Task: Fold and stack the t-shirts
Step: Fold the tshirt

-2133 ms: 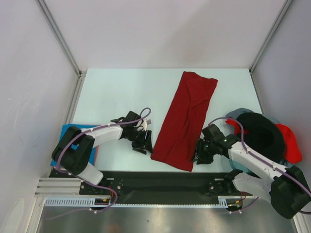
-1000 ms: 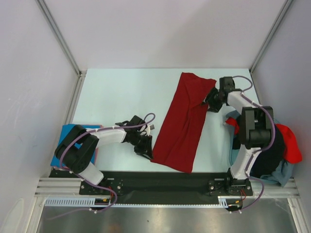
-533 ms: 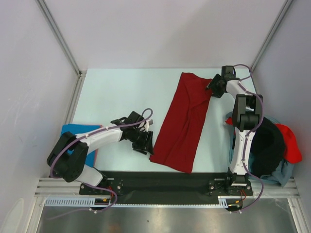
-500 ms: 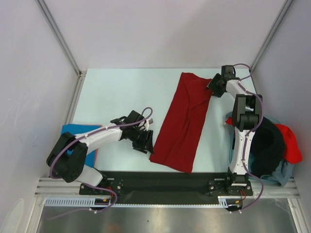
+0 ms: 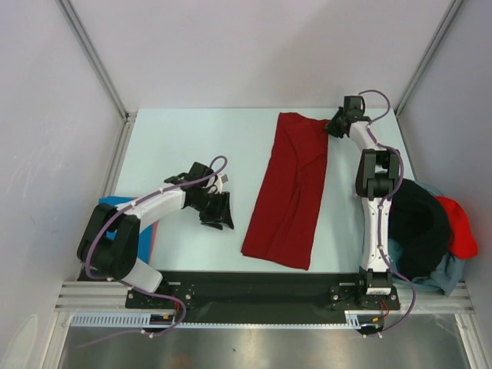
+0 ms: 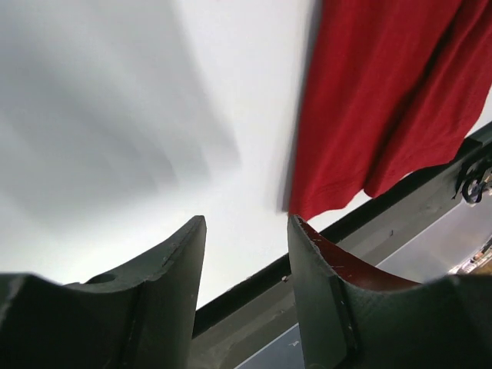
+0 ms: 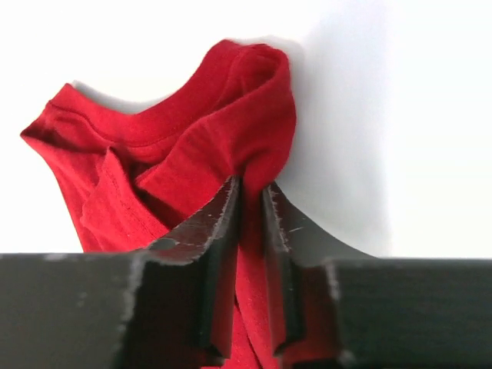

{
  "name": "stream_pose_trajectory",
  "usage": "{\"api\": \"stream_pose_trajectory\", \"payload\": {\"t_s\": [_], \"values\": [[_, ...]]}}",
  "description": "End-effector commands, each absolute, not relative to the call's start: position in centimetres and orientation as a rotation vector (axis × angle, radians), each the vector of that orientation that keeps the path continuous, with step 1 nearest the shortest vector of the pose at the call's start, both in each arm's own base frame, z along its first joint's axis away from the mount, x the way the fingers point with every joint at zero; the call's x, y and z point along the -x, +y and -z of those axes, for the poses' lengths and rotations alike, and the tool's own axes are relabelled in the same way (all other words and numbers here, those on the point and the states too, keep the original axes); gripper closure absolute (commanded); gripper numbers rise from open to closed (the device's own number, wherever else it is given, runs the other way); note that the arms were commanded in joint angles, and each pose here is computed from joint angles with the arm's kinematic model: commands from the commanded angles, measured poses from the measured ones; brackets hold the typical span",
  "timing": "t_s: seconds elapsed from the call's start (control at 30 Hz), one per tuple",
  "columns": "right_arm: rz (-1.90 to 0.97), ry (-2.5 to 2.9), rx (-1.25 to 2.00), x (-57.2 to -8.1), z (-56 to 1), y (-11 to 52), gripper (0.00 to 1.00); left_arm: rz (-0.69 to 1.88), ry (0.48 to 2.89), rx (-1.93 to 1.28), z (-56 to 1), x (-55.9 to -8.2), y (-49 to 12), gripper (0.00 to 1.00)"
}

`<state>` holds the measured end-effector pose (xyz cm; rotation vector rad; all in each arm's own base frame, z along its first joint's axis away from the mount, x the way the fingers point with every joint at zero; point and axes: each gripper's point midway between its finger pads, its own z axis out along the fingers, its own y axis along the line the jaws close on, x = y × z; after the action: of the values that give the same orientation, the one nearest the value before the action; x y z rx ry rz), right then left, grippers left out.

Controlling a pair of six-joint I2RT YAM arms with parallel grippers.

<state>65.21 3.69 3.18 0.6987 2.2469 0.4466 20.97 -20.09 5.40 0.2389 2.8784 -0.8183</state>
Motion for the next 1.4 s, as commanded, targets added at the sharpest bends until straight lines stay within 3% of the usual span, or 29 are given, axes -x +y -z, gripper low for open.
{"api": "stream_pose_trajectory", "payload": {"t_s": [0.0, 0.17, 0.4, 0.73, 0.93, 1.13, 1.37], "values": [[-0.477, 2.264, -0.634, -65.8, -1.5, 7.4, 0.82, 0.864, 2.837, -0.274, -6.6, -22.4, -20.8, 0.48], [-0.501, 2.201, -0.682, -67.1, -1.3, 9.0, 0.89, 0.875, 2.853, -0.259, -6.1, -23.1, -21.3, 0.48], [-0.551, 2.108, -0.643, -70.2, -2.5, 11.4, 0.89, 0.964, 2.863, -0.216, -5.6, -23.4, -22.5, 0.48], [-0.573, 2.076, -0.621, -71.0, -3.0, 8.9, 0.87, 1.036, 2.861, -0.125, -5.6, -22.8, -23.1, 0.48], [-0.589, 2.127, -0.502, -70.3, -3.5, 8.8, 0.73, 1.053, 2.869, -0.059, -5.2, -21.7, -23.0, 0.48], [-0.609, 2.135, -0.488, -69.2, -8.0, 7.3, 0.62, 1.087, 2.851, -0.002, -5.1, -20.2, -23.1, 0.48], [-0.472, 2.268, -0.575, -62.2, -12.2, 2.8, 0.49, 1.147, 2.83, -0.009, -4.5, -18.8, -24.8, 0.47]]}}
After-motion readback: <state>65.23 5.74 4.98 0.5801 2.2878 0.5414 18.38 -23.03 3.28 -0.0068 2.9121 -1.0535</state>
